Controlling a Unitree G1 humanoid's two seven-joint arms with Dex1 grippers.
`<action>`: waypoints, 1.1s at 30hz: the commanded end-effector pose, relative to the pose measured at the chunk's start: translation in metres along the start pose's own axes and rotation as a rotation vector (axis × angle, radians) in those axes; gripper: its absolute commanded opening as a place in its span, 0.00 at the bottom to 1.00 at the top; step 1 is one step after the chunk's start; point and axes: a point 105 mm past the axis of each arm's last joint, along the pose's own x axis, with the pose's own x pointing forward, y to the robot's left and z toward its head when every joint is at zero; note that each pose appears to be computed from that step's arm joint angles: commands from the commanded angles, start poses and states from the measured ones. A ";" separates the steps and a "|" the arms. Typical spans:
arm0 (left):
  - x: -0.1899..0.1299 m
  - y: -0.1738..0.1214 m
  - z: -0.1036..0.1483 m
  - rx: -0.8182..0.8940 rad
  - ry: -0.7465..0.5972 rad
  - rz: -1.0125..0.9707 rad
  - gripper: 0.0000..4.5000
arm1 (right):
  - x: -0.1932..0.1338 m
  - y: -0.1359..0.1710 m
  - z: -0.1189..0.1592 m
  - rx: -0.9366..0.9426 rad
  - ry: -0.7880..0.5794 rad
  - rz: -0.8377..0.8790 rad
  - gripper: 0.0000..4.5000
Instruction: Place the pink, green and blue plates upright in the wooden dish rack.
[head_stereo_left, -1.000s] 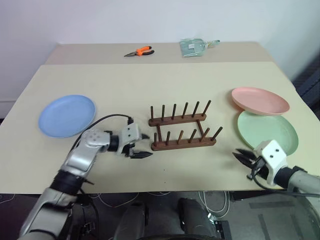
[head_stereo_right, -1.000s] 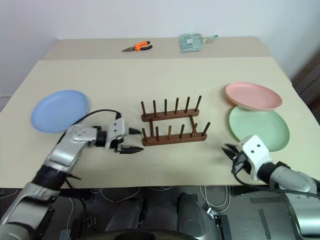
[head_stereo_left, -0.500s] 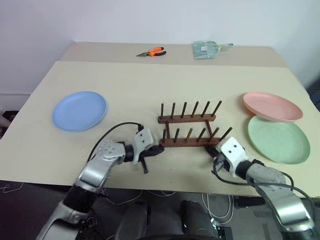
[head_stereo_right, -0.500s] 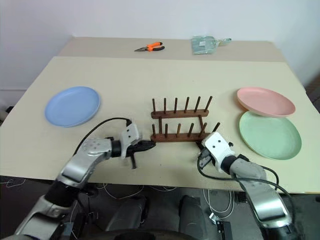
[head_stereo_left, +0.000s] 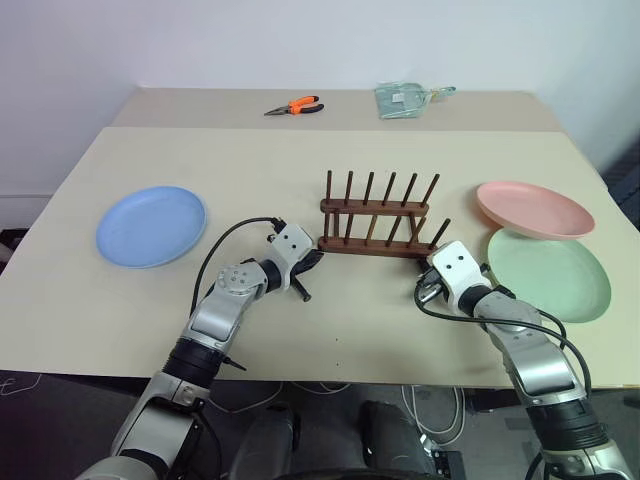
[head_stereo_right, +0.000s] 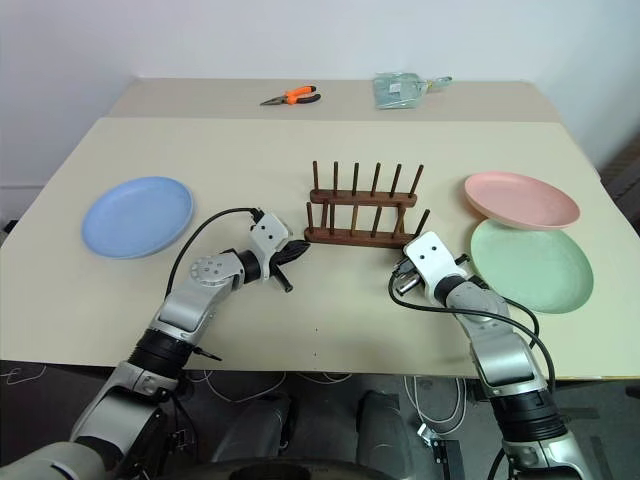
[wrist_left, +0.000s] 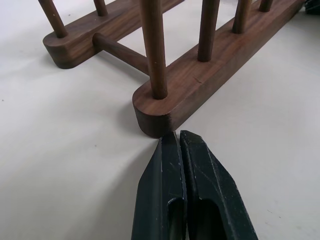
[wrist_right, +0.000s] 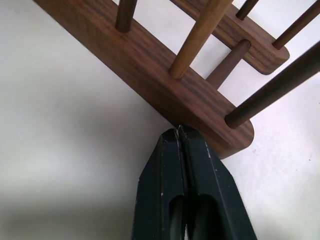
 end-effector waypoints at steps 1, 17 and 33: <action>-0.007 0.000 -0.021 0.011 0.080 0.001 0.00 | -0.020 -0.009 0.009 -0.090 -0.037 0.039 0.39; -0.052 -0.058 0.051 0.009 -0.159 -0.425 0.00 | -0.042 -0.152 -0.007 -0.760 0.264 -0.274 0.87; -0.066 -0.046 0.041 0.003 -0.118 -0.338 0.00 | -0.051 -0.135 0.093 -0.445 -0.252 -0.339 0.01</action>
